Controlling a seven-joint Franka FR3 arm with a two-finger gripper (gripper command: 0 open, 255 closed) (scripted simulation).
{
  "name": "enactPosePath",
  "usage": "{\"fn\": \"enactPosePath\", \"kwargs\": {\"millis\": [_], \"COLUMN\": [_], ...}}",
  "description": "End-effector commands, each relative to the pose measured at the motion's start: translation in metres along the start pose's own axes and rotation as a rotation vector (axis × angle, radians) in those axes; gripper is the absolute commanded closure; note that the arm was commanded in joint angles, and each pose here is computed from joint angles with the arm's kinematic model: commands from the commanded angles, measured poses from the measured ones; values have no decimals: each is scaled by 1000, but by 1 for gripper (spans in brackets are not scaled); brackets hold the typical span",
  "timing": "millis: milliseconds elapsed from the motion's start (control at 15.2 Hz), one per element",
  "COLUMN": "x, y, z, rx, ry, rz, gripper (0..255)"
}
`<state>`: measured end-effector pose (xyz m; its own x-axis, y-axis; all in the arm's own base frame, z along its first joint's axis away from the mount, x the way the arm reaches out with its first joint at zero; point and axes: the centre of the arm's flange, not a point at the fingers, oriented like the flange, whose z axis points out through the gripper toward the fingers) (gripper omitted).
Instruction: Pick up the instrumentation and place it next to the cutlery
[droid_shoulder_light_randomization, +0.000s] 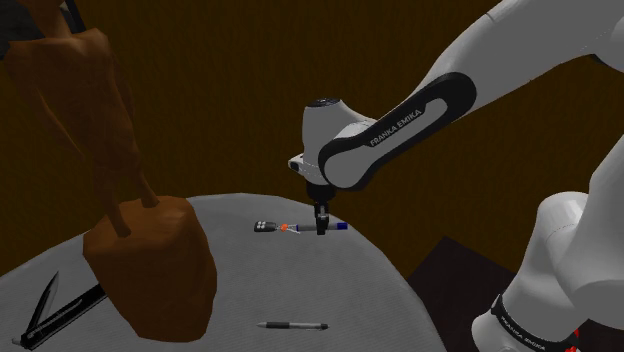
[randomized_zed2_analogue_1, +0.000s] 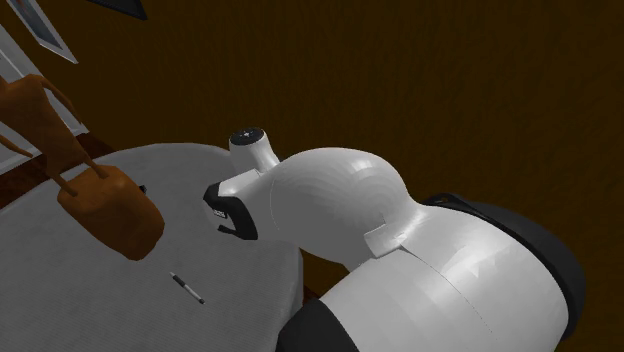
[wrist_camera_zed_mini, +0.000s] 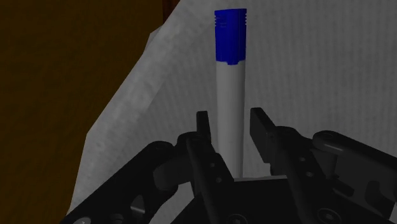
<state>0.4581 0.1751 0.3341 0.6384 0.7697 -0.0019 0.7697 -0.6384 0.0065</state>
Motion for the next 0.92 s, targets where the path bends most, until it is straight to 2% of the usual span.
{"fn": "enactPosePath", "kwargs": {"millis": [0,462,858], "x": [0,0,0], "y": [0,0,0], "z": [0,0,-32], "rx": [0,0,0], "ry": [0,0,0], "rz": [0,0,0], "gripper": [255,255,255]}}
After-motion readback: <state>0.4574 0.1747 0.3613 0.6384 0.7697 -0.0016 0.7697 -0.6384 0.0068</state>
